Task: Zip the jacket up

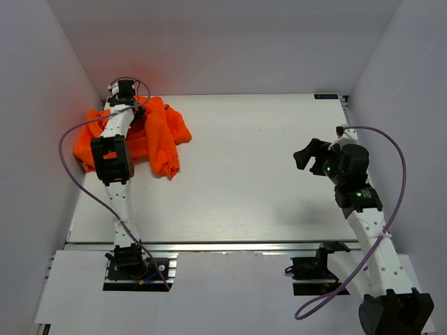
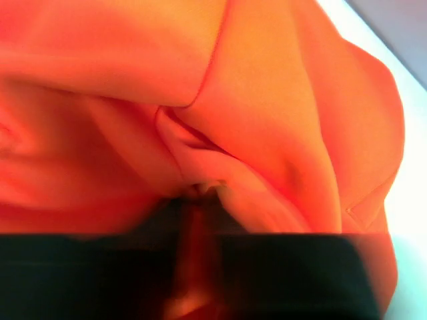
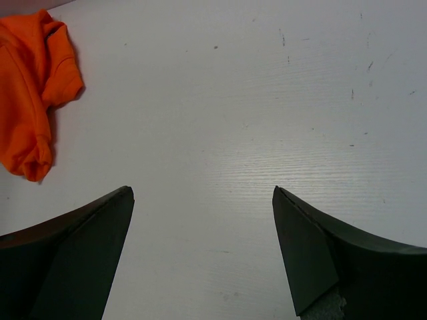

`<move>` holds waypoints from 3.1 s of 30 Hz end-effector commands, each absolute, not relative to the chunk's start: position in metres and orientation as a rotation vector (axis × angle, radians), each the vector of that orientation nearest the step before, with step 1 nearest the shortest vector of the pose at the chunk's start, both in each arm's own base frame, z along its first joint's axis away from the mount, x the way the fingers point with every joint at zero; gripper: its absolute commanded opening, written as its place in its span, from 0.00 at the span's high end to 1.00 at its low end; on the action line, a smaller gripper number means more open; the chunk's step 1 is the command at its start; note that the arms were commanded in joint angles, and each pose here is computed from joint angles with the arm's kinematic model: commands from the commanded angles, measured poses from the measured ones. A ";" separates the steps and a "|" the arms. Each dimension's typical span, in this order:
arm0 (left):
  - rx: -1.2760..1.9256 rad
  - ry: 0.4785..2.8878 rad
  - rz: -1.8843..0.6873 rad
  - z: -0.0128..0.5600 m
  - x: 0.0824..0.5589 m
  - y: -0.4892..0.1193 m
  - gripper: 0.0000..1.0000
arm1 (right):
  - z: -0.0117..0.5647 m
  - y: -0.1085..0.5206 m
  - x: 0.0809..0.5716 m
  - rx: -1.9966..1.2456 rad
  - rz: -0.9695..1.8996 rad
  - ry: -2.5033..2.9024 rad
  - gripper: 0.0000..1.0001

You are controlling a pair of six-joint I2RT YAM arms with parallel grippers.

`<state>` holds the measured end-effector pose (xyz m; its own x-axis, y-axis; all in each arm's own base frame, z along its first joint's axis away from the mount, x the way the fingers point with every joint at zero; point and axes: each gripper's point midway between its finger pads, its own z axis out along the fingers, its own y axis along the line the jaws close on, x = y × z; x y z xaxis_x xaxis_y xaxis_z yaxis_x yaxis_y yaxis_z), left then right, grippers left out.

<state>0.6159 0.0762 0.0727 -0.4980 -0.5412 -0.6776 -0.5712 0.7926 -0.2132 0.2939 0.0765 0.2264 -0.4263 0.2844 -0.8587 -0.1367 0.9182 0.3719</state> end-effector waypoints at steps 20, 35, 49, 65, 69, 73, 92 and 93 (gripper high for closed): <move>0.097 1.581 -0.813 0.436 0.458 -0.208 1.00 | 0.253 0.082 0.283 0.086 0.530 1.847 0.11; 0.115 2.273 -1.050 0.175 0.243 -0.265 0.02 | 0.236 0.050 0.297 0.337 0.388 1.897 0.11; -0.327 1.990 -0.337 0.271 0.320 -0.146 0.02 | 0.238 0.116 0.298 -0.048 0.646 1.963 0.11; -0.495 2.296 -0.140 0.138 0.464 -0.121 0.02 | 0.187 0.295 0.243 -0.430 0.516 2.202 0.11; -0.444 2.426 -0.156 0.089 0.474 -0.137 0.02 | 0.170 0.290 0.251 -0.389 0.353 2.242 0.13; -0.459 2.527 -0.081 0.053 0.466 -0.131 0.46 | 0.199 0.265 0.266 -0.240 0.258 2.165 1.00; -0.885 2.236 0.092 0.119 0.324 -0.041 1.00 | 0.158 -0.003 0.334 0.604 0.189 2.259 1.00; -0.905 2.239 0.079 0.117 0.317 -0.041 1.00 | 0.155 -0.007 0.337 0.593 0.171 2.265 0.96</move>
